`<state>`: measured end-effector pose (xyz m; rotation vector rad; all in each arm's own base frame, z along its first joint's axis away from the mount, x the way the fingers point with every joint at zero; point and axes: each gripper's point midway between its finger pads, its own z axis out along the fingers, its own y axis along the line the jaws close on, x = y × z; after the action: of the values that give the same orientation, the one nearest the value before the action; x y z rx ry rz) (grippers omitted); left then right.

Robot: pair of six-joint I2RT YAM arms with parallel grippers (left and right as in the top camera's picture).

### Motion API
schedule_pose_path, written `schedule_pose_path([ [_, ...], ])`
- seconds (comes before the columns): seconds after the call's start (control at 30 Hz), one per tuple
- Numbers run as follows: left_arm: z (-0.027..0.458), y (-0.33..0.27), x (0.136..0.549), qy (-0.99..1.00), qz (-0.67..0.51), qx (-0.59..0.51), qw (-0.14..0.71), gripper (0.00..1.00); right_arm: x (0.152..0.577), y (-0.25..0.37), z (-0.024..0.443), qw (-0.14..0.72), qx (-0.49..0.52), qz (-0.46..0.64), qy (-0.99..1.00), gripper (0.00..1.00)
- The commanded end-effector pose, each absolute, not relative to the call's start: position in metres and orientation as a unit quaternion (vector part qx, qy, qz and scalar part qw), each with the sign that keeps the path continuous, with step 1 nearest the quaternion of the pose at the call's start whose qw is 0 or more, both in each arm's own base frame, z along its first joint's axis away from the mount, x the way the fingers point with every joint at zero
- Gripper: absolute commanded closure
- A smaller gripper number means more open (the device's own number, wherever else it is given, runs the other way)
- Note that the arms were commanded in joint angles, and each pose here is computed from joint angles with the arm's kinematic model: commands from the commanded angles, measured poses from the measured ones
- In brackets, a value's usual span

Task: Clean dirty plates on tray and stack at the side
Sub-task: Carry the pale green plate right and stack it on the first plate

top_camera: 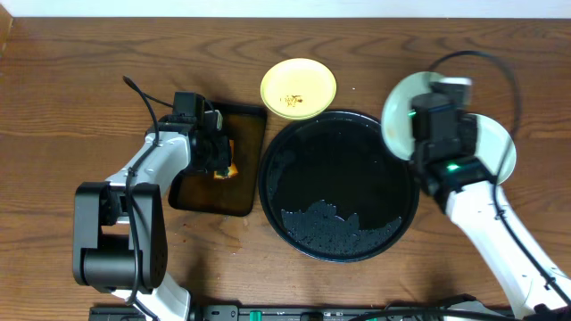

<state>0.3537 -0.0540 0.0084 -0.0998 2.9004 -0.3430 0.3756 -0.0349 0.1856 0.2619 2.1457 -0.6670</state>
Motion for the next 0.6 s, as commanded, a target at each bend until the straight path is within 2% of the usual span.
schedule_pose_path([
  [0.0,0.006,-0.055,0.344,0.987,-0.12,-0.031,0.098,0.8,0.375,-0.066,0.188,0.439,0.22,-0.214,0.845,0.99],
  [0.27,0.006,-0.055,0.344,0.987,-0.12,-0.031,0.098,0.8,0.36,-0.139,0.153,0.381,0.321,-0.199,0.844,0.99],
  [0.57,0.006,-0.055,0.344,0.987,-0.12,-0.031,0.098,0.8,0.366,-0.151,0.106,0.333,0.336,-0.127,0.872,0.99],
])
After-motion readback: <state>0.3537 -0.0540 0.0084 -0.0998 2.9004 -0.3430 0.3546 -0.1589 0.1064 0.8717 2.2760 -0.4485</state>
